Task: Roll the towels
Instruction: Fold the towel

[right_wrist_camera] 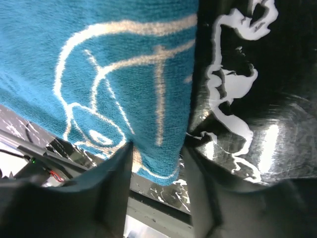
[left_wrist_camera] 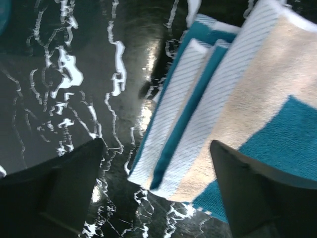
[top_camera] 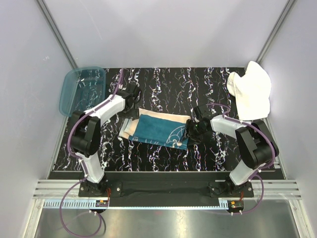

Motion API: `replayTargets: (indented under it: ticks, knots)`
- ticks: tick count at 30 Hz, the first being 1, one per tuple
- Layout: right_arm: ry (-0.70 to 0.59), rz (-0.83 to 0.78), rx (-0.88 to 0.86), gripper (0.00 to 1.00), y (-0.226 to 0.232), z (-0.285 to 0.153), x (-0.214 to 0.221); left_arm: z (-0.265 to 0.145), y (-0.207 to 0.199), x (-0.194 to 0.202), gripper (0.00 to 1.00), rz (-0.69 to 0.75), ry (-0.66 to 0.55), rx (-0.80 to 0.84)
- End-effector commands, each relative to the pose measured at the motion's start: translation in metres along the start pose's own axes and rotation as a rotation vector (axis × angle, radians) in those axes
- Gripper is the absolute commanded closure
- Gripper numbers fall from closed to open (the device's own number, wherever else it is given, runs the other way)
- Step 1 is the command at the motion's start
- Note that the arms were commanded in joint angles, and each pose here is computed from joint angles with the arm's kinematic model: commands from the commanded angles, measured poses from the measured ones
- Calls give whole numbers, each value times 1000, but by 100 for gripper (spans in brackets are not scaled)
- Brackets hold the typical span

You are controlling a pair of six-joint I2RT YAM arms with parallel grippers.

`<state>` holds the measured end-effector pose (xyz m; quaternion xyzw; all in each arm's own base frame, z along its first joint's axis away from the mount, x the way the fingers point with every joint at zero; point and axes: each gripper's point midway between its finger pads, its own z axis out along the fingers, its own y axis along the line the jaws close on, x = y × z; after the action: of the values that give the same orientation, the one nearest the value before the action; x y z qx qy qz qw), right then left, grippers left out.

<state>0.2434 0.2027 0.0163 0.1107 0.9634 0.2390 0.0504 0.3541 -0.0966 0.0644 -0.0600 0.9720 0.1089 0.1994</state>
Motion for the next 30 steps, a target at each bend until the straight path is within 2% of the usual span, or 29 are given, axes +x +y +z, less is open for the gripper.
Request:
replayTargets:
  ticks: [1,2,3,7,8,9,11,13,16,18,19,21,22,24,25,26,27,28,30]
  knots:
    - [3,-21,163,41,-36,1,9,-35,11,-28,1,-36,-180,-39]
    - [-23,-32,146,31,-28,-6,2,-51,13,-36,1,-34,-230,-24]
    - [-33,-38,145,27,-25,-10,-1,-61,12,-41,1,-32,-262,-18]
    - [-81,-63,164,20,-15,-37,-10,-109,-4,-49,1,19,-466,-2]
    - [-128,-71,159,19,-8,-49,-18,-129,-7,-52,1,49,-539,29]
    - [-175,-73,203,16,-14,-56,-26,-143,-22,-58,1,49,-621,85]
    - [-245,-66,252,14,-16,-76,-34,-161,-51,-40,1,150,-681,167]
    - [-341,-16,359,11,-37,-96,-50,-177,-83,-21,1,235,-672,259]
    - [-477,64,331,11,-43,-136,-67,-183,-129,15,1,329,-649,362]
    - [-548,101,326,10,-48,-156,-74,-198,-157,28,1,361,-687,432]
    - [-600,122,316,8,-50,-173,-76,-203,-177,48,1,436,-695,464]
    - [-653,127,316,8,-52,-189,-79,-219,-198,57,1,455,-712,499]
    - [-661,130,315,8,-53,-195,-77,-224,-210,69,4,477,-722,504]
    - [-689,139,302,7,-50,-207,-75,-254,-228,84,9,474,-807,561]
    - [-691,142,295,7,-50,-211,-71,-265,-222,80,6,416,-861,557]
    - [-696,151,291,7,-52,-213,-66,-276,-230,84,1,370,-886,670]
    - [-689,156,293,7,-53,-211,-65,-265,-232,86,1,350,-895,678]
    - [-689,158,291,7,-55,-210,-61,-273,-238,87,1,331,-907,763]
    - [-684,174,275,7,-56,-207,-56,-270,-243,90,1,295,-894,819]
